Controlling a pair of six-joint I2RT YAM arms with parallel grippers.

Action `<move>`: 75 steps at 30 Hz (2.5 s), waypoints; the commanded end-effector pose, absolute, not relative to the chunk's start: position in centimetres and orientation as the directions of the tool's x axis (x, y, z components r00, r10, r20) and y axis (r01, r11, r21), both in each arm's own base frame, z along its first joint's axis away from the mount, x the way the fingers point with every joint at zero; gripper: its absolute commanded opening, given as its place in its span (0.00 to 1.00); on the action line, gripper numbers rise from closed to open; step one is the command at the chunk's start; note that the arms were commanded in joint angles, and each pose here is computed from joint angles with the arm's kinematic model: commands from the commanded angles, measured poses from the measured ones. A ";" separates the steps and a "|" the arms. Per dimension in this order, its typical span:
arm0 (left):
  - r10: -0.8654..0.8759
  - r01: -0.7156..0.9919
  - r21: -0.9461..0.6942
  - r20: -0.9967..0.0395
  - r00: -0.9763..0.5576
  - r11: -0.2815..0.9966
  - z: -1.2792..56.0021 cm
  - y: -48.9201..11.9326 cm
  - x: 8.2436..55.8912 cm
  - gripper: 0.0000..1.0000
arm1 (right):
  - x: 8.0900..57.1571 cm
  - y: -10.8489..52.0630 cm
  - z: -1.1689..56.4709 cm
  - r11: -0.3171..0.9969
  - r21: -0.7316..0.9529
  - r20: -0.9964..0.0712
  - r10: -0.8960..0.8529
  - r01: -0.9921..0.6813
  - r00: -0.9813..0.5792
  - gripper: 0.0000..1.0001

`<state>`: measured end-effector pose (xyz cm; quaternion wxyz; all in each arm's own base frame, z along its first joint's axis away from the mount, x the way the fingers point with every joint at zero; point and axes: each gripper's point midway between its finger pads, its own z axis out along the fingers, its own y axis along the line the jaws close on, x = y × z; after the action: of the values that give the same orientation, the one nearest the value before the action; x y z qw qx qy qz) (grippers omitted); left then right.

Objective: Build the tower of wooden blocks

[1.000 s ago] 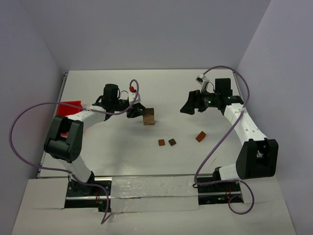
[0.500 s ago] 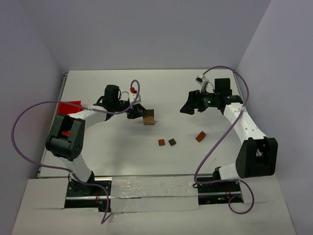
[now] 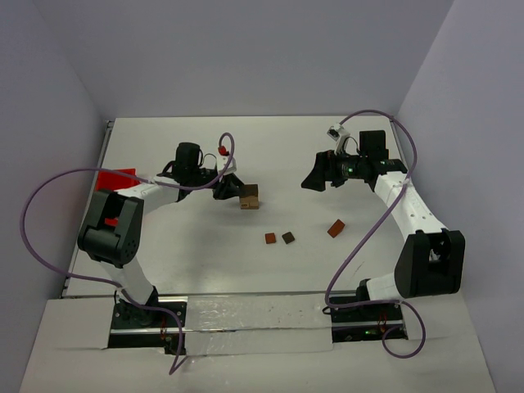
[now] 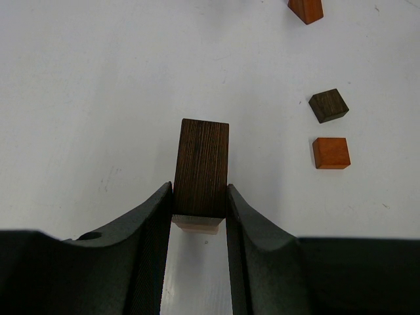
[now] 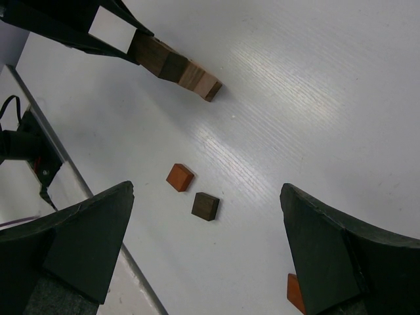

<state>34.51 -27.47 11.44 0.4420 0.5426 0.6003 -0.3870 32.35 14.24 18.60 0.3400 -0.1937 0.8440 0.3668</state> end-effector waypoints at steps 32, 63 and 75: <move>0.283 0.995 0.036 -0.959 0.008 0.094 12.8 -28.3 35.7 0.40 | 33.2 14.6 20.5 0.638 0.460 -0.756 -0.083 -0.618 -0.649 1.00; 0.266 0.996 0.039 -0.964 0.017 0.077 13.3 -27.9 34.9 0.31 | 33.1 14.7 20.3 0.633 0.465 -0.753 -0.084 -0.619 -0.652 1.00; 0.261 0.997 0.036 -0.965 0.015 0.075 13.2 -27.7 34.8 0.27 | 33.1 14.7 20.2 0.633 0.468 -0.750 -0.085 -0.617 -0.656 1.00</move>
<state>35.03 -27.45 11.26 0.4381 0.5378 0.6048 -0.3912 32.21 14.39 18.64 0.3372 -0.1951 0.8423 0.3726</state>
